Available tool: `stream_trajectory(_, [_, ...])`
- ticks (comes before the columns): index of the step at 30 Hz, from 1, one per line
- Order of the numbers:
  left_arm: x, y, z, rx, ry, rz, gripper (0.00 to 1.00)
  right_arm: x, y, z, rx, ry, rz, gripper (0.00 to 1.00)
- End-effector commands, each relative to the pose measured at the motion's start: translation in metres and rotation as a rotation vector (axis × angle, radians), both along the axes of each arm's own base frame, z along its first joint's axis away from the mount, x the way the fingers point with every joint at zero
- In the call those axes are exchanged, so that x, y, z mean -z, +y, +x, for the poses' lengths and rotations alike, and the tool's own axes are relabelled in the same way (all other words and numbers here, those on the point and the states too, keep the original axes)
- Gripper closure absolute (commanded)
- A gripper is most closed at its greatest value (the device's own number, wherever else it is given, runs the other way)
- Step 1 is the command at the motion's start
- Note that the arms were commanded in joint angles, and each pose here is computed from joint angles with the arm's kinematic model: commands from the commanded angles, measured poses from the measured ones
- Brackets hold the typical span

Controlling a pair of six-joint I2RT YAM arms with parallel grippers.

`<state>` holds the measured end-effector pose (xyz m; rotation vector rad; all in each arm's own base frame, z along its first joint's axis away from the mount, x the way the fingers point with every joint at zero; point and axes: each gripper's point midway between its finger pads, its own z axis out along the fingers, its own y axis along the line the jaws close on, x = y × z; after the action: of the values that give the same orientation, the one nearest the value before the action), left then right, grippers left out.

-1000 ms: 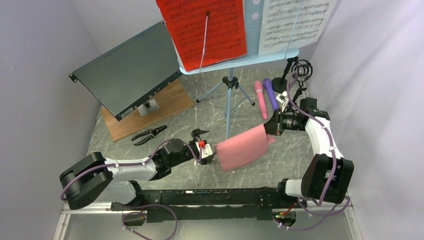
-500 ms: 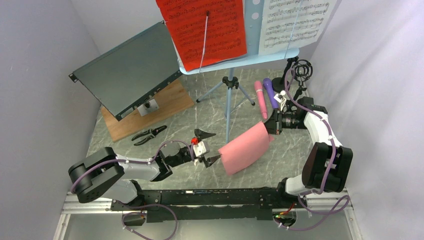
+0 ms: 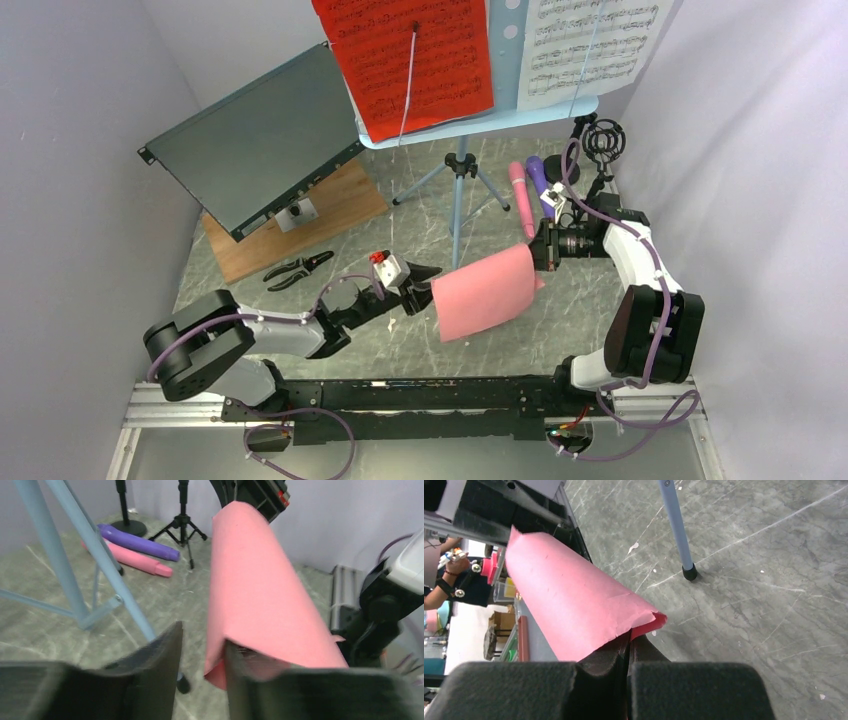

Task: Pack up the instrument practice props
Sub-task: Place the sheet music at the center of the board.

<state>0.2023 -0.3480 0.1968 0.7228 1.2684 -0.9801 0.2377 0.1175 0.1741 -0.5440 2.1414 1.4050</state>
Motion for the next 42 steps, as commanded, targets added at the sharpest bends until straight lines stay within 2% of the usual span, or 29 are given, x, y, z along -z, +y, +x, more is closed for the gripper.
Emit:
stream_trajectory(1, [-0.021, -0.007, 0.005, 0.005, 0.136, -0.109, 0.71, -0.002, 0.002, 0.0, -0.03, -0.073, -0.025, 1.0])
stream_trajectory(4, [-0.018, -0.005, 0.01, -0.006, 0.276, -0.123, 0.97, 0.0, 0.002, -0.002, -0.039, -0.079, -0.033, 1.0])
stream_trajectory(5, [-0.016, -0.003, 0.013, -0.016, 0.329, -0.126, 1.0, 0.001, 0.002, -0.002, -0.041, -0.081, -0.037, 1.0])
stream_trajectory(7, [-0.013, 0.002, 0.018, -0.04, 0.428, -0.137, 1.0, 0.002, 0.002, -0.003, -0.043, -0.086, -0.042, 0.98])
stream_trajectory(10, [-0.005, 0.01, 0.023, -0.055, 0.597, -0.15, 1.0, 0.002, 0.002, -0.005, -0.054, -0.104, -0.039, 0.89])
stream_trajectory(13, [0.002, 0.016, 0.022, -0.039, 0.76, -0.147, 1.0, -0.001, 0.004, -0.009, -0.077, -0.125, -0.025, 0.66])
stream_trajectory(16, [0.005, 0.019, 0.019, -0.023, 0.86, -0.132, 1.0, -0.006, 0.006, -0.012, -0.1, -0.155, -0.007, 0.46])
stream_trajectory(19, [0.01, 0.02, 0.013, -0.01, 0.942, -0.096, 1.0, -0.008, 0.007, -0.014, -0.111, -0.184, -0.001, 0.3])
stream_trajectory(21, [0.015, 0.022, 0.008, -0.007, 0.991, -0.071, 1.0, -0.008, 0.007, -0.015, -0.111, -0.191, -0.001, 0.24])
stream_trajectory(26, [0.027, 0.033, -0.004, -0.045, 1.095, -0.005, 1.0, -0.005, 0.006, -0.013, -0.105, -0.203, -0.016, 0.18])
stream_trajectory(31, [0.041, 0.057, -0.009, -0.158, 1.11, 0.109, 1.0, -0.004, 0.005, -0.012, -0.105, -0.205, -0.027, 0.17])
stream_trajectory(42, [0.105, 0.165, -0.013, -0.659, 1.116, 0.58, 1.0, -0.002, 0.002, -0.011, -0.1, -0.221, -0.057, 0.16])
